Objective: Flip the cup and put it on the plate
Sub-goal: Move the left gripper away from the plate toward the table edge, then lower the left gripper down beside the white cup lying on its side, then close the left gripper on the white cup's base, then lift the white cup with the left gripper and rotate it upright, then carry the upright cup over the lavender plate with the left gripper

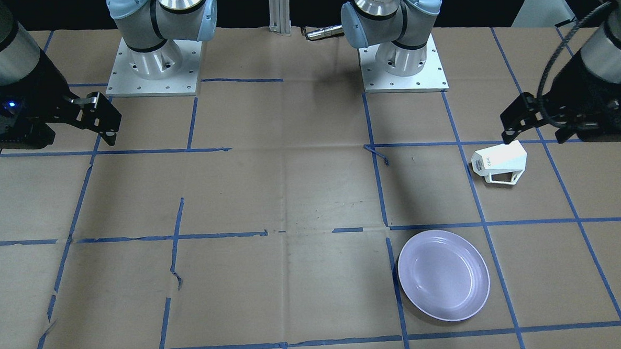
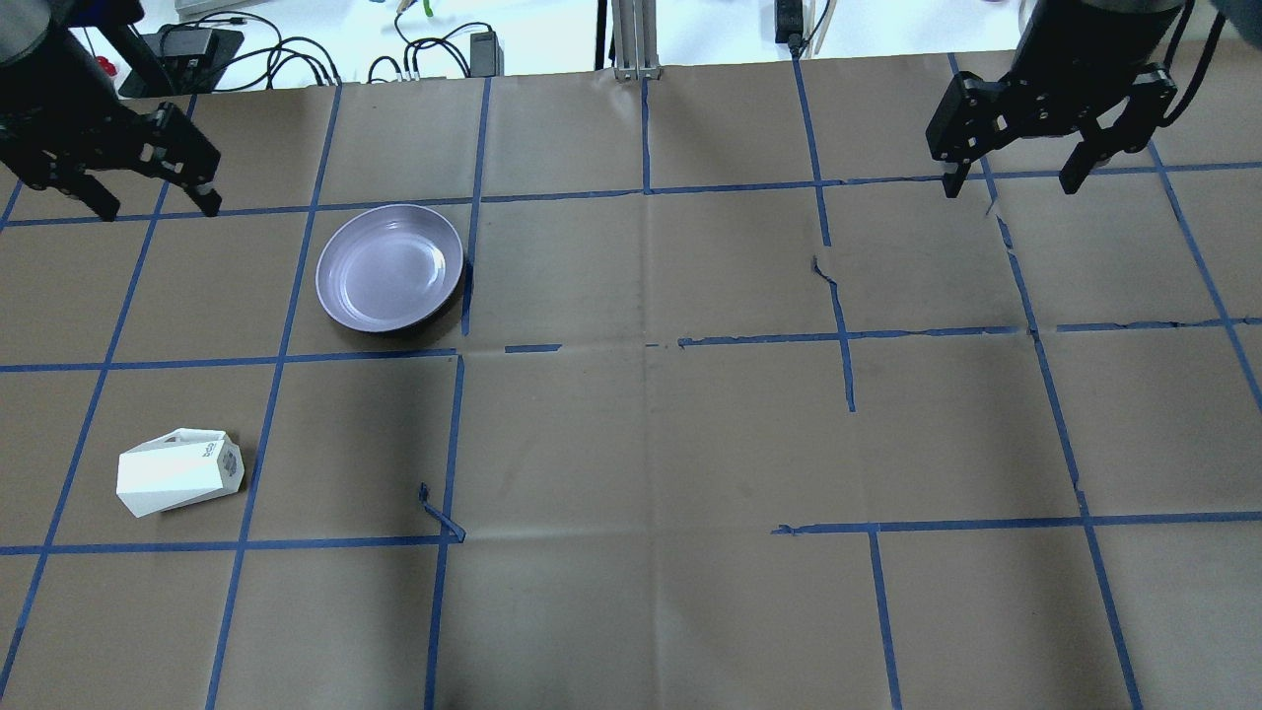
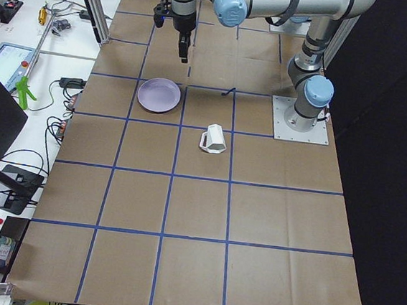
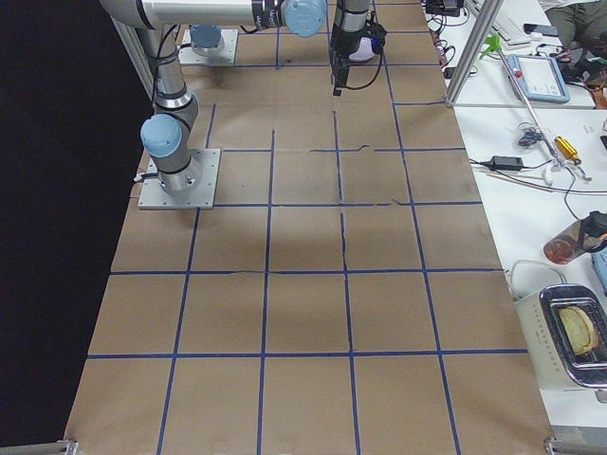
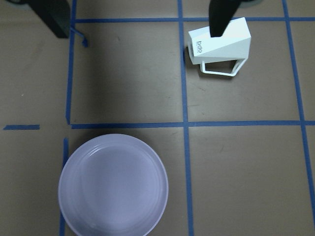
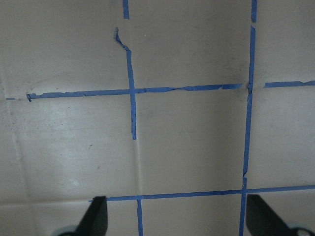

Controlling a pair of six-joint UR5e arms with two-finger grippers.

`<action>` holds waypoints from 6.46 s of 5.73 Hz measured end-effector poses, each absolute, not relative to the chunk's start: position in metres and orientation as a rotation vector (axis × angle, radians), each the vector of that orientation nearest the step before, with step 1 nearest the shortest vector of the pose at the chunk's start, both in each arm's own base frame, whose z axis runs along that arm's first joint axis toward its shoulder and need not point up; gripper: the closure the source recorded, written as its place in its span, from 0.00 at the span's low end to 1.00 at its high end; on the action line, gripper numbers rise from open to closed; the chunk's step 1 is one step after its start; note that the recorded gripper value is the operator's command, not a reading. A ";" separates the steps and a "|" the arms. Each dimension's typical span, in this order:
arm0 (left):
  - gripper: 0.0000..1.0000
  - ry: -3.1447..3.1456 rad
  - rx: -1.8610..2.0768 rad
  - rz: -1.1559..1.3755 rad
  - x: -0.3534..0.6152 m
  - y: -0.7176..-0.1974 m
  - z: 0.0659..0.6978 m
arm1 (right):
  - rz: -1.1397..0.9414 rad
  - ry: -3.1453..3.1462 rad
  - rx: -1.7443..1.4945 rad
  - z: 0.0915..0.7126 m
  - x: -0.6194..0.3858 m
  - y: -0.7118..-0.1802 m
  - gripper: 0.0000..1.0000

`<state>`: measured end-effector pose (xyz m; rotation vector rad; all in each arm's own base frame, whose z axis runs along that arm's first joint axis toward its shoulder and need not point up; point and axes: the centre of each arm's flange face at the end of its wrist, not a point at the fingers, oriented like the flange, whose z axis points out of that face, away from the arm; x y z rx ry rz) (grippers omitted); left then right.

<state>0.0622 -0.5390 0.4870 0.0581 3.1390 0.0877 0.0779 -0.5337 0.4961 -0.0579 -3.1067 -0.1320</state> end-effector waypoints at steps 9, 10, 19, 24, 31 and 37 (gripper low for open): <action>0.02 3.632 0.190 -0.058 0.337 -0.381 0.372 | -0.132 -3.107 -0.058 0.496 0.078 -0.534 0.00; 0.02 3.780 0.144 -0.153 0.361 -0.375 0.333 | -0.132 -3.107 -0.058 0.496 0.078 -0.534 0.00; 1.00 4.489 0.022 -0.594 0.366 -0.364 0.095 | -0.132 -3.107 -0.058 0.496 0.078 -0.534 0.00; 1.00 4.541 -0.114 -0.686 0.367 -0.367 0.143 | -0.132 -3.107 -0.058 0.496 0.078 -0.534 0.00; 1.00 3.904 -0.321 -0.031 0.192 -0.505 0.400 | -0.132 -3.107 -0.058 0.496 0.078 -0.534 0.00; 1.00 3.128 0.103 -0.200 -0.061 -0.593 0.410 | -0.132 -3.107 -0.058 0.496 0.078 -0.534 0.00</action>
